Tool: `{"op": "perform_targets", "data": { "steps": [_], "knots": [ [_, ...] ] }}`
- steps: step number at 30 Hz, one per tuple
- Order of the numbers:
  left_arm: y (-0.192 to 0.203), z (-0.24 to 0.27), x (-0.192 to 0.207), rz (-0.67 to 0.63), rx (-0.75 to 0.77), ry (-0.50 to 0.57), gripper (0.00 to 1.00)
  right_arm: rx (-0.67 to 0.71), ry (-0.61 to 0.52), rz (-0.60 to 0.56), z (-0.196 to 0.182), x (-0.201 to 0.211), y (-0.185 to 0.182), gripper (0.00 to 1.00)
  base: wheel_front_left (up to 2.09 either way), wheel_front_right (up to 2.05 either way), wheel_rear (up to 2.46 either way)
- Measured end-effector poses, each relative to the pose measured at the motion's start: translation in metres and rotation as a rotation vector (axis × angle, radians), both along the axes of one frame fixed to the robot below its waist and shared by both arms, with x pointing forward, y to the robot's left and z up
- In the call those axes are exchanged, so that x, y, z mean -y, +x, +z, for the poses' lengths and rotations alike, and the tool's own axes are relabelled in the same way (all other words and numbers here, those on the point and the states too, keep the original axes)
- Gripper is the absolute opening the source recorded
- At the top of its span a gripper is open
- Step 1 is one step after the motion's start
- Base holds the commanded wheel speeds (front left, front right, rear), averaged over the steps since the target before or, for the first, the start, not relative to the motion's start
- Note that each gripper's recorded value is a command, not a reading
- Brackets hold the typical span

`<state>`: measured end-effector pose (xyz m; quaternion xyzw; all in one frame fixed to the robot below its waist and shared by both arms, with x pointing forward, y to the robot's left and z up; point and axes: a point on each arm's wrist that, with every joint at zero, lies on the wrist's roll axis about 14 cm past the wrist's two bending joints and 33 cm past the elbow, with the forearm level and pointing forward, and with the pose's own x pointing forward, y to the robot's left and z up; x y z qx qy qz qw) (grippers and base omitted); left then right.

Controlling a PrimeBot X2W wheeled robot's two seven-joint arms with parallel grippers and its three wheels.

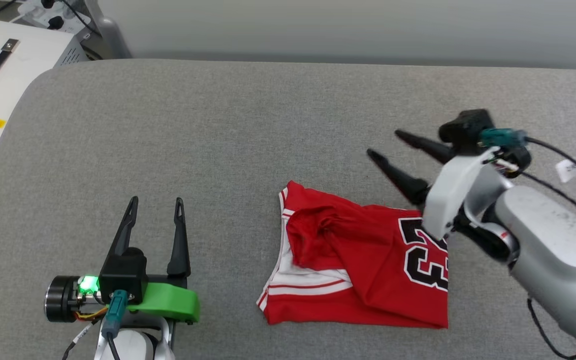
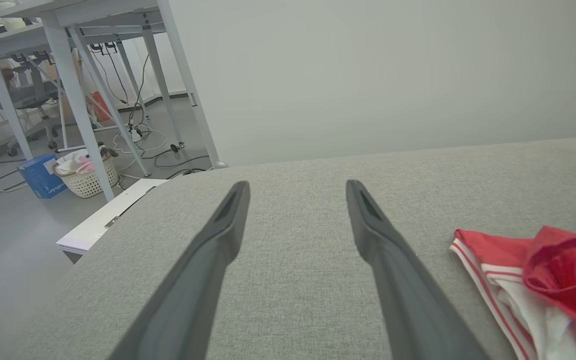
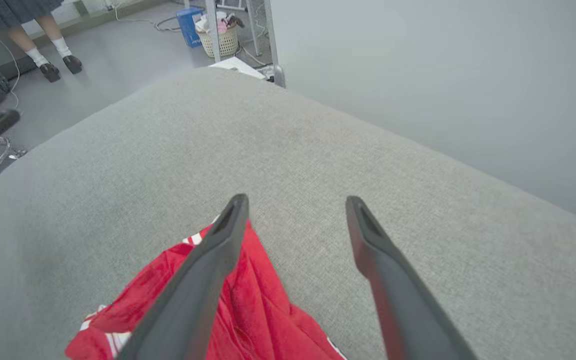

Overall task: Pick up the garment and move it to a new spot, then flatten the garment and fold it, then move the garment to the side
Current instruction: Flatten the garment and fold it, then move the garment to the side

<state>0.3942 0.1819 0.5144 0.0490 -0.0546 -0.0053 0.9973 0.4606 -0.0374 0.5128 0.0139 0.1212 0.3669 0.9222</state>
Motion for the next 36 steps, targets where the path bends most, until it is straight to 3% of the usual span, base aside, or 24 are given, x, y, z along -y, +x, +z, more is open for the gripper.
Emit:
{"op": "perform_targets", "data": {
  "steps": [4,8,12,17,26,36],
  "knots": [
    [-0.002,0.006,0.006,-0.016,0.017,-0.002,1.0,0.218,0.012,-0.133,0.037,0.047,0.017,1.0,0.0,0.0,0.0],
    [-0.004,0.011,0.01,-0.029,0.033,-0.004,1.0,0.327,0.013,-0.256,0.047,0.087,0.013,1.0,0.0,0.0,0.0],
    [-0.006,0.016,0.017,-0.049,0.046,-0.006,1.0,0.441,-0.017,-0.412,0.057,0.133,-0.003,1.0,0.0,0.0,0.0],
    [-0.01,0.02,0.022,-0.064,0.058,-0.008,1.0,0.515,0.014,-0.536,0.068,0.152,-0.031,1.0,0.0,0.0,0.0],
    [-0.019,0.022,0.023,-0.069,0.063,-0.01,1.0,0.469,0.084,-0.679,0.048,0.16,-0.079,1.0,0.0,0.0,0.0],
    [-0.031,0.016,0.018,-0.066,0.044,-0.012,1.0,0.401,0.087,-0.69,0.026,0.156,-0.104,1.0,0.0,0.0,0.0]
  ]
}}
